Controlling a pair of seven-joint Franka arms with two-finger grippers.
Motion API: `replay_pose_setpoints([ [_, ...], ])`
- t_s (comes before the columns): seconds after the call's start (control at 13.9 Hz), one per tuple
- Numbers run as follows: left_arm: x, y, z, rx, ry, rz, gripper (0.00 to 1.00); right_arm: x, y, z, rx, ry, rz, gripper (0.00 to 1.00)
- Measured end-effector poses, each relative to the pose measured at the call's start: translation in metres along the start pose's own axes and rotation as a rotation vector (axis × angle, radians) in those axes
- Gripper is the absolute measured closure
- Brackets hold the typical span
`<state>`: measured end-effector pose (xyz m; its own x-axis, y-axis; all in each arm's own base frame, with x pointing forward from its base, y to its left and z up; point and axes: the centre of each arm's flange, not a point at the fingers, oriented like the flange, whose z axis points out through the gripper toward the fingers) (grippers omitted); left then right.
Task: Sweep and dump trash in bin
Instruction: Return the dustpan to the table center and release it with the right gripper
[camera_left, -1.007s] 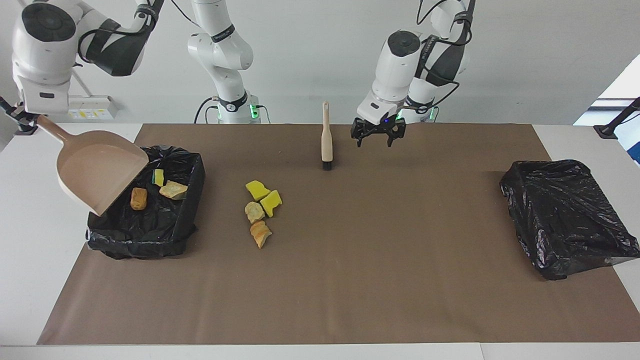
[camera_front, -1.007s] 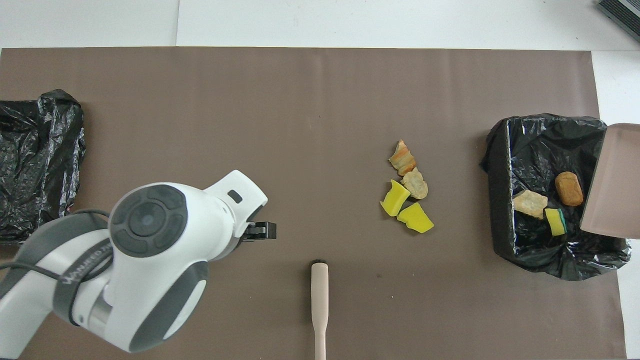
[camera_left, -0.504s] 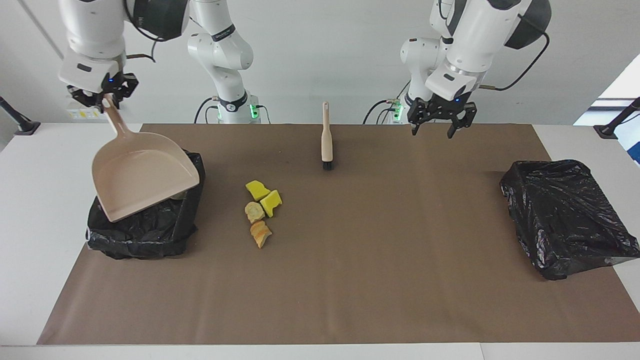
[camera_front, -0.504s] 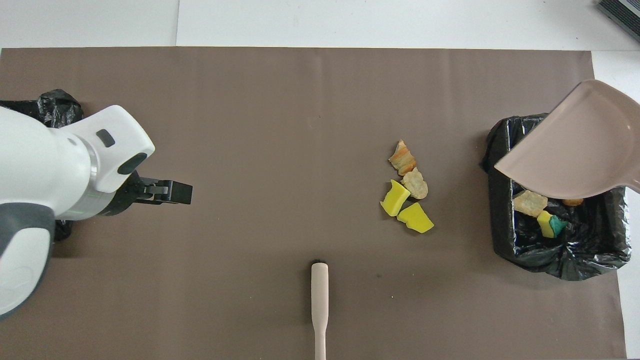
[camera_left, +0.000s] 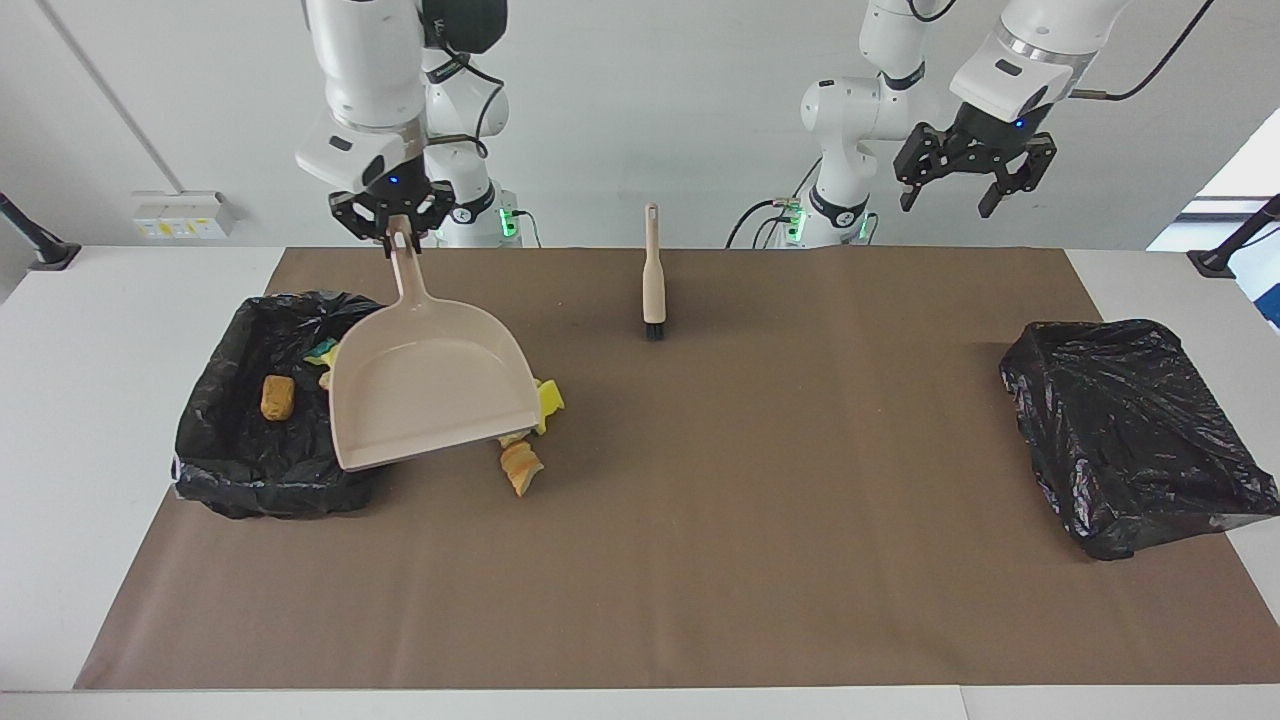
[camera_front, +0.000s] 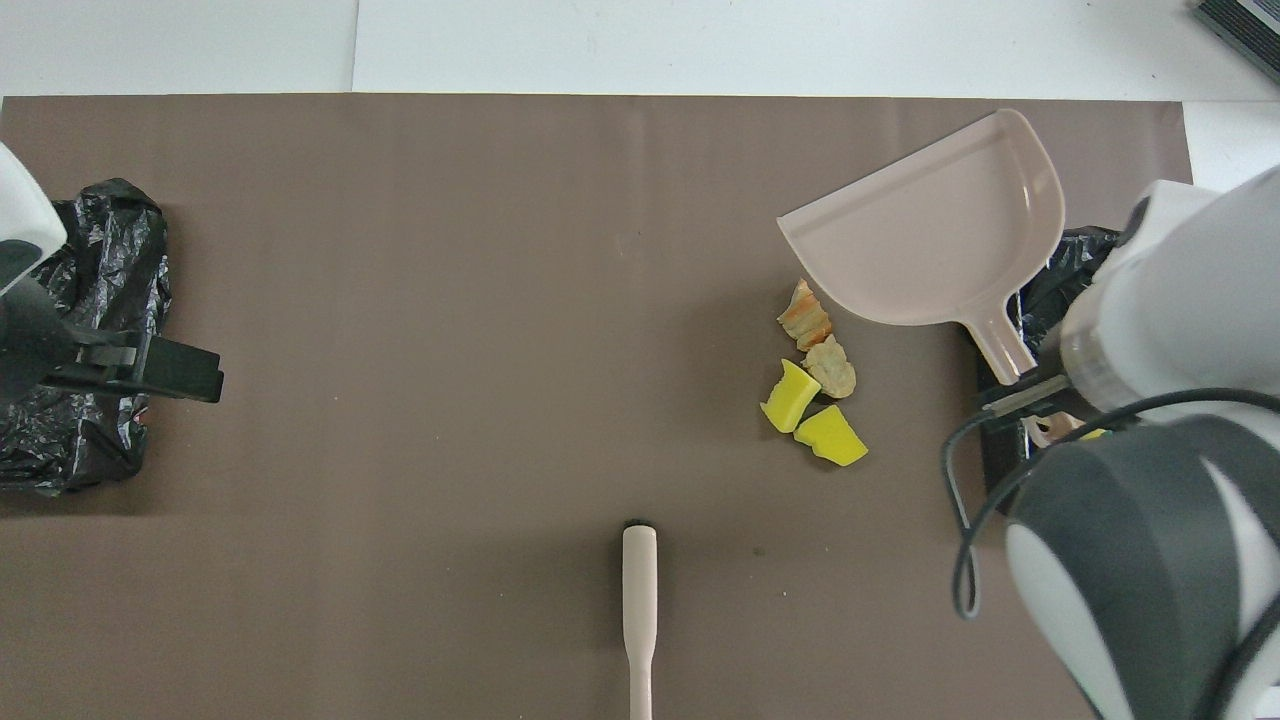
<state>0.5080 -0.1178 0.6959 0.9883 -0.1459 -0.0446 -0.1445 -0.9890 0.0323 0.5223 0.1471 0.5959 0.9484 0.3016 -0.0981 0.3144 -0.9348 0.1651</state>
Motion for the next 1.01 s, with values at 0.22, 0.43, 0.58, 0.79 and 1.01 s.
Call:
replay_pose_setpoints([
  [0.22,0.004,0.000,-0.001,0.000,-0.010,0.027,0.00,0.047,-0.084,0.047,0.040,0.004,0.132,0.67],
  [0.43,0.001,-0.001,-0.002,0.001,-0.020,0.029,0.00,0.089,-0.130,0.086,0.131,0.003,0.275,0.67],
  [0.58,0.000,-0.002,-0.003,0.002,-0.020,0.029,0.00,0.112,-0.165,0.095,0.207,-0.006,0.377,0.67],
  [0.79,0.000,0.001,-0.003,0.002,-0.021,0.034,0.00,0.132,-0.243,0.111,0.255,-0.018,0.417,0.67],
  [1.01,0.000,0.001,-0.003,0.002,-0.021,0.035,0.00,0.142,-0.279,0.139,0.268,-0.022,0.396,0.67],
])
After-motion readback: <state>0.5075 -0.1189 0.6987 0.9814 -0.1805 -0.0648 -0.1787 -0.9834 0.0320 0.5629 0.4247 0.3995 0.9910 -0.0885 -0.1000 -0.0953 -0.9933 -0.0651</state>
